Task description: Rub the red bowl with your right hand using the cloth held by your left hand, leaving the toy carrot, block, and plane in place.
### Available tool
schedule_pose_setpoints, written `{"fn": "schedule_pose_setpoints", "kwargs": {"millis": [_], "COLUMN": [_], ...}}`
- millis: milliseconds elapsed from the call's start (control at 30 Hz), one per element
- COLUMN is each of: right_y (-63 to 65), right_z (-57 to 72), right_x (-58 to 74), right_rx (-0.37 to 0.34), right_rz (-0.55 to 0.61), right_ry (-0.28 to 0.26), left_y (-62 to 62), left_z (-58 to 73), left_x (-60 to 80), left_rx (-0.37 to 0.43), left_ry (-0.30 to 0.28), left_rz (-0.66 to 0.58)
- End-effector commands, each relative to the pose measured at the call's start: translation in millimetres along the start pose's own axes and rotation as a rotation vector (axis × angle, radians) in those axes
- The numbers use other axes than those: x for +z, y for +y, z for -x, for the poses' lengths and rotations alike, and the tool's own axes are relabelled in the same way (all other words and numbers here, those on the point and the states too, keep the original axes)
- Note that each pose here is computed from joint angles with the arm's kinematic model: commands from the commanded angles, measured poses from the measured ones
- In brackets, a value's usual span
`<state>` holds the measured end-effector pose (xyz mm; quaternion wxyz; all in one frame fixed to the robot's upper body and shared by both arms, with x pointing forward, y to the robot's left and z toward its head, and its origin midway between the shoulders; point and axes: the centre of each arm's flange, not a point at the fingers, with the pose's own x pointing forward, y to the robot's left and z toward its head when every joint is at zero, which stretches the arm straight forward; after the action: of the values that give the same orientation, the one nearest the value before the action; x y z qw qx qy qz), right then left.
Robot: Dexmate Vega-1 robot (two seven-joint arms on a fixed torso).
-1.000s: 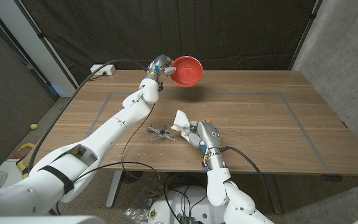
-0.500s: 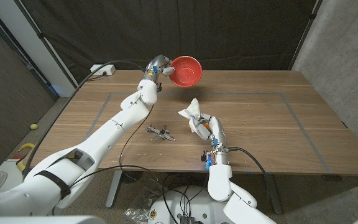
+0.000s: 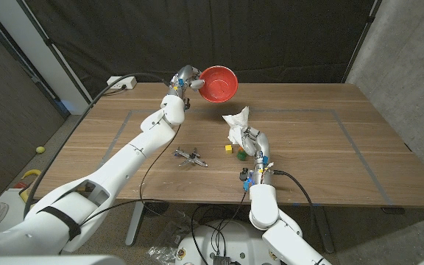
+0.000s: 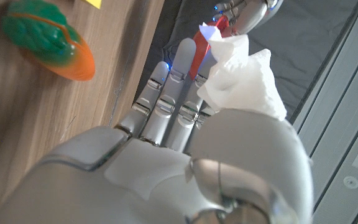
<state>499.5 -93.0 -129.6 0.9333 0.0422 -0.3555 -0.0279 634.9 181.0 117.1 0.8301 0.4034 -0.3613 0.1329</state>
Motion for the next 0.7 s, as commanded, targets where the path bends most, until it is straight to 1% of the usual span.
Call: {"fn": "schedule_pose_setpoints", "kwargs": {"millis": [33,200,500,700], "right_y": [-8.9,-12.4,-20.4,-23.5], "right_z": [-19.7,-27.5,-40.9,-44.2], "right_x": [4.1,3.8,9.3,8.1], "right_rx": [-0.053,-0.082,-0.131,-0.134], "right_rz": [-0.137,-0.157,-0.153,-0.163], "right_ry": [-0.002,-0.007,-0.039,-0.024], "left_y": [1.4,0.1,-2.6,-3.1], "left_z": [2.9,2.2,1.3,1.6], "left_x": [-6.4,-9.2,-9.4,-10.2], "left_rx": [-0.034,-0.063,-0.074,-0.078], "left_ry": [0.037,0.047,0.042,0.047], "left_rz": [0.075,0.126,0.134,0.133]}}
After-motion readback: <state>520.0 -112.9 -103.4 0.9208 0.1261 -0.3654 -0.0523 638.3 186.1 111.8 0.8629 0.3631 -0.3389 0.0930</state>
